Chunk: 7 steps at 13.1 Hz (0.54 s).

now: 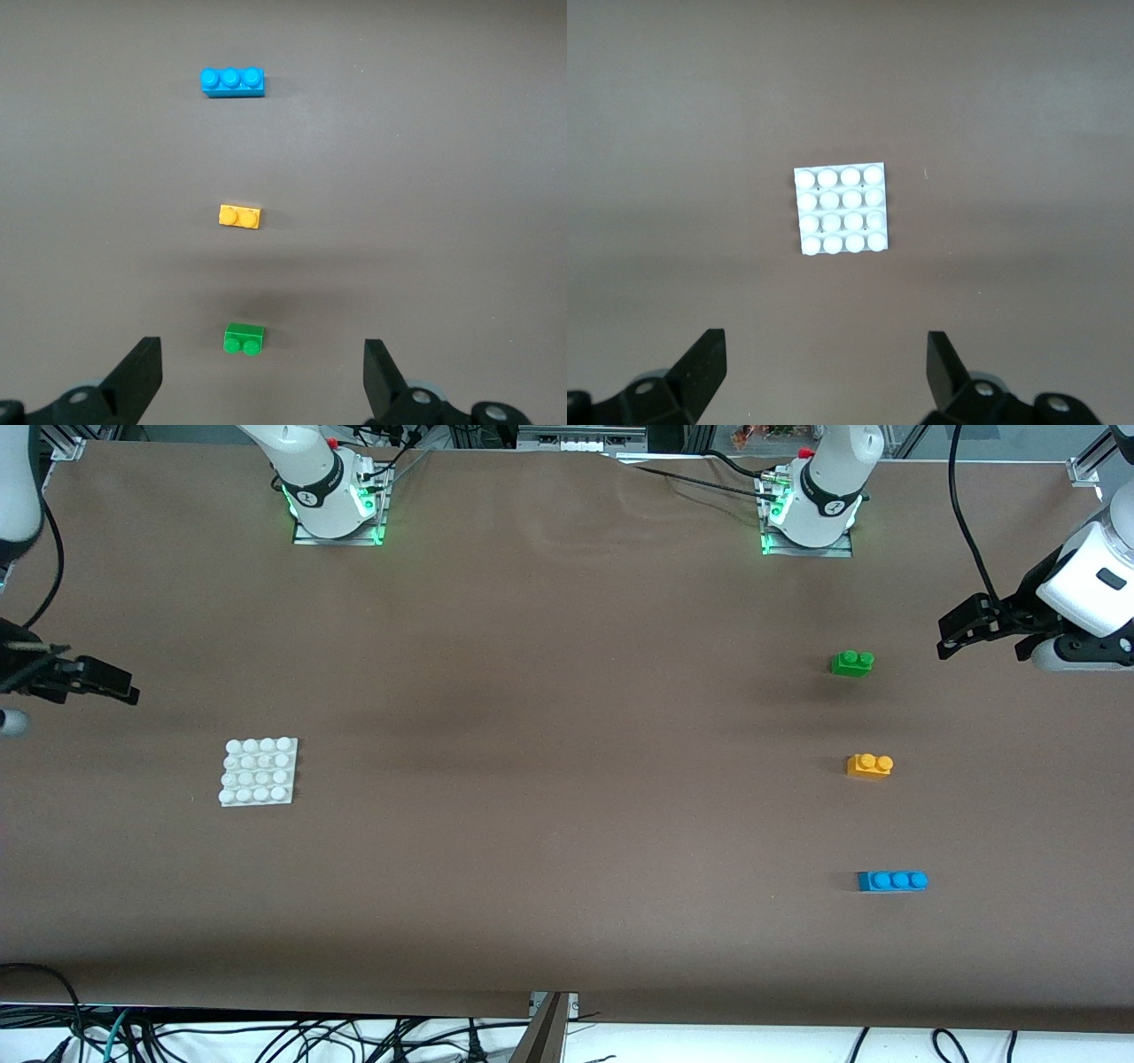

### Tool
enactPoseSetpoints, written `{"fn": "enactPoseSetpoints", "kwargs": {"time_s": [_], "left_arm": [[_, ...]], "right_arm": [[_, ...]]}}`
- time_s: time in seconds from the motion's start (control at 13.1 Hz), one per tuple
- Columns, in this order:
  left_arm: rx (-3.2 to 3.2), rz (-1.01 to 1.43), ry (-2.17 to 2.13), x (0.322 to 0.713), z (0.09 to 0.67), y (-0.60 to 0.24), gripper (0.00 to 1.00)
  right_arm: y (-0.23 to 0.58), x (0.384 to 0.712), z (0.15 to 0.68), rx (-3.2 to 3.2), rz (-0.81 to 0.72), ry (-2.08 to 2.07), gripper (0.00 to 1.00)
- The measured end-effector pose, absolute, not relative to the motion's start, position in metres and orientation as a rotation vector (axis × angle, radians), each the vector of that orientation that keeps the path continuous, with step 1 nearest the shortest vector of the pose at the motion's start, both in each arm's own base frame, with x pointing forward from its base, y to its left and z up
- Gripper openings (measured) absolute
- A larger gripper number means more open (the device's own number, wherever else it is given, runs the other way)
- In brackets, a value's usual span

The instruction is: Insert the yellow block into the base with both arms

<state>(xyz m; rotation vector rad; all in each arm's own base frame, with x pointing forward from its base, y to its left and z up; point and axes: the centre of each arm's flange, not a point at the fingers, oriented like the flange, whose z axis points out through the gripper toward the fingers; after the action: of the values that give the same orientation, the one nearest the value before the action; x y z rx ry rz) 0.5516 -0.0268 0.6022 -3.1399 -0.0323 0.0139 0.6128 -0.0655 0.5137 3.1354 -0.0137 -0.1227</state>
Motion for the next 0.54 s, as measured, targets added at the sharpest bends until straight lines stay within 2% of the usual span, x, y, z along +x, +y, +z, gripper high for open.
{"fn": "enactPoseSetpoints", "kwargs": {"time_s": [0.54], "left_arm": [[-3.14,0.009,-0.032,0.552,0.604,-0.027,1.0]], "right_arm": [[-0.075,0.647,0.389,3.109,-0.284,-0.029,1.0]]}}
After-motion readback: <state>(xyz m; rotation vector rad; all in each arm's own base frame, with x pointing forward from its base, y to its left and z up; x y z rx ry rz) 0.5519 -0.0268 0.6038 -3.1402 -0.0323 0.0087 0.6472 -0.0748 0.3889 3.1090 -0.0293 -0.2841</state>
